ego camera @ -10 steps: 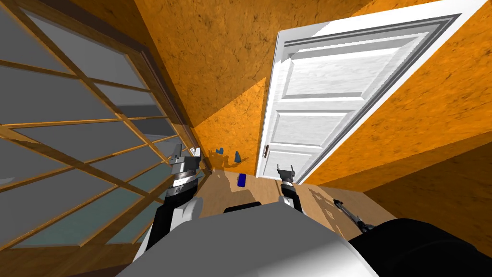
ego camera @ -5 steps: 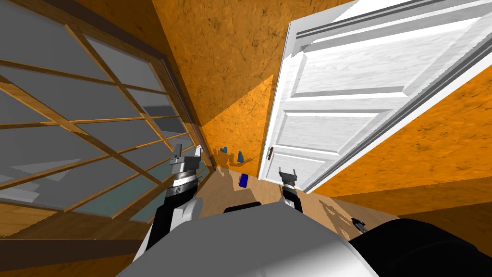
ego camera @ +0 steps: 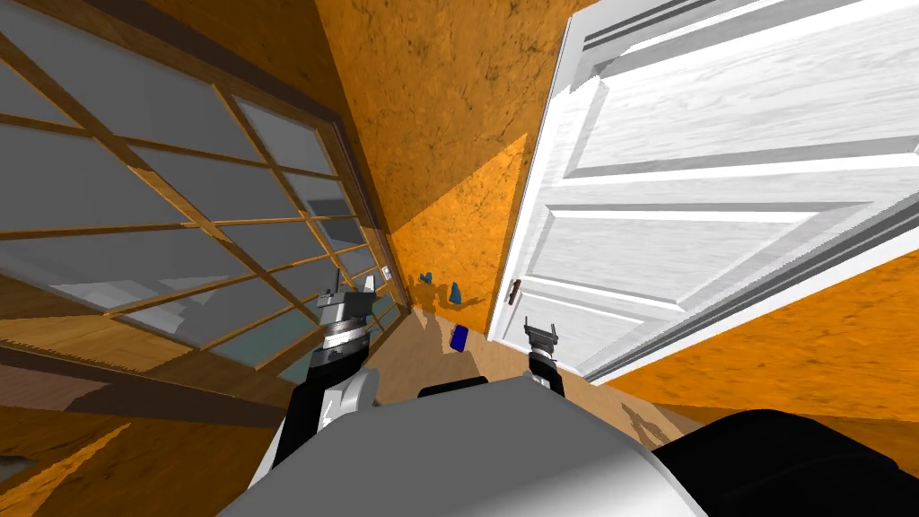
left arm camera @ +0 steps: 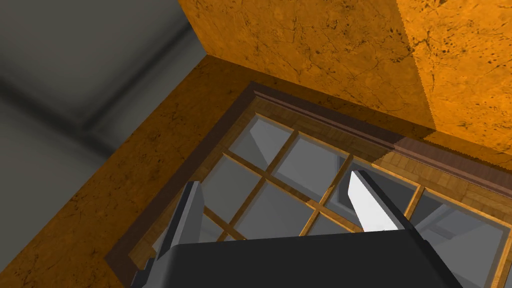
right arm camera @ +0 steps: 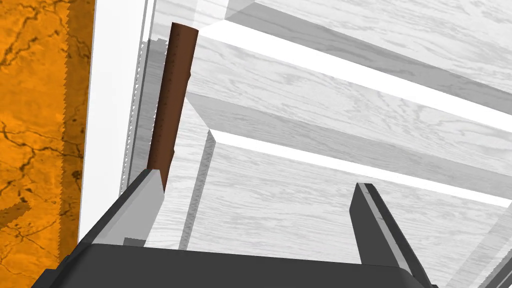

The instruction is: Pull the door open

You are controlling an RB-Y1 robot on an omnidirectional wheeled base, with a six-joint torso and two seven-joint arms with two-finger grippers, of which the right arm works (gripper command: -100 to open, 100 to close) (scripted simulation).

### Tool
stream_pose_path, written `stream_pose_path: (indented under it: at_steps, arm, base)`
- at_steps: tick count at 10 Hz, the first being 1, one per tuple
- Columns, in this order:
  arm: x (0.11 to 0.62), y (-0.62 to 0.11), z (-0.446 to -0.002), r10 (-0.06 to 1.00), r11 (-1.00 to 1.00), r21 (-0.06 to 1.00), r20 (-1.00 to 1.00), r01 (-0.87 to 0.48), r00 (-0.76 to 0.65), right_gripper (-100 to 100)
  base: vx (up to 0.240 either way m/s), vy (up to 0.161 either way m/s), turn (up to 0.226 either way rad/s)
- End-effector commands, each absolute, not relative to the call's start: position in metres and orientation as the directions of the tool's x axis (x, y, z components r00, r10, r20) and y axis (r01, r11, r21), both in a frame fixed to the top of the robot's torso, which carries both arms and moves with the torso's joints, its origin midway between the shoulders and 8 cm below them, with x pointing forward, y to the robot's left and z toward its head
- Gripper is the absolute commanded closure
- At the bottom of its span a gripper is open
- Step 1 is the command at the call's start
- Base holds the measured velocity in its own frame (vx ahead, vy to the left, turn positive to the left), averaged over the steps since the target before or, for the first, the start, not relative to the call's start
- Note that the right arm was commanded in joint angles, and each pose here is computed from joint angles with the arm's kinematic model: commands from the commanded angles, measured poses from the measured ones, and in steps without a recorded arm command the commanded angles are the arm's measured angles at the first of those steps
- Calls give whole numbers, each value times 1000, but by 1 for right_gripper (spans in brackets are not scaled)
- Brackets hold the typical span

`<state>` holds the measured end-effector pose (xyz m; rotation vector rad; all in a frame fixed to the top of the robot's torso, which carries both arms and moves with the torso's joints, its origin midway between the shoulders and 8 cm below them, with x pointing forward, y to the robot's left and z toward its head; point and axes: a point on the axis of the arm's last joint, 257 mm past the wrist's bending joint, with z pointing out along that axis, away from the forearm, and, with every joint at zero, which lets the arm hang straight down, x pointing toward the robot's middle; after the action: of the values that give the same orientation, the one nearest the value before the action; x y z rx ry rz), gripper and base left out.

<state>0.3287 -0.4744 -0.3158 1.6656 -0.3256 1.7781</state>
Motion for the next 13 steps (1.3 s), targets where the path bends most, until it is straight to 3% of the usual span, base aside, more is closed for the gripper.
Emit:
stream_pose_path:
  at_steps: [1, 12, 13]
  arm:
    - [321, -480, -326, 249, -741, 214, 968, -636, 36, -100]
    - [273, -504, -391, 0, -662, 0, 1000, -750, 0, -100]
    - [275, -504, -390, 11, -667, 10, 1000, -745, 4, -100]
  base:
    - [10, -93, 297]
    - [11, -67, 289]
    - [4, -28, 58]
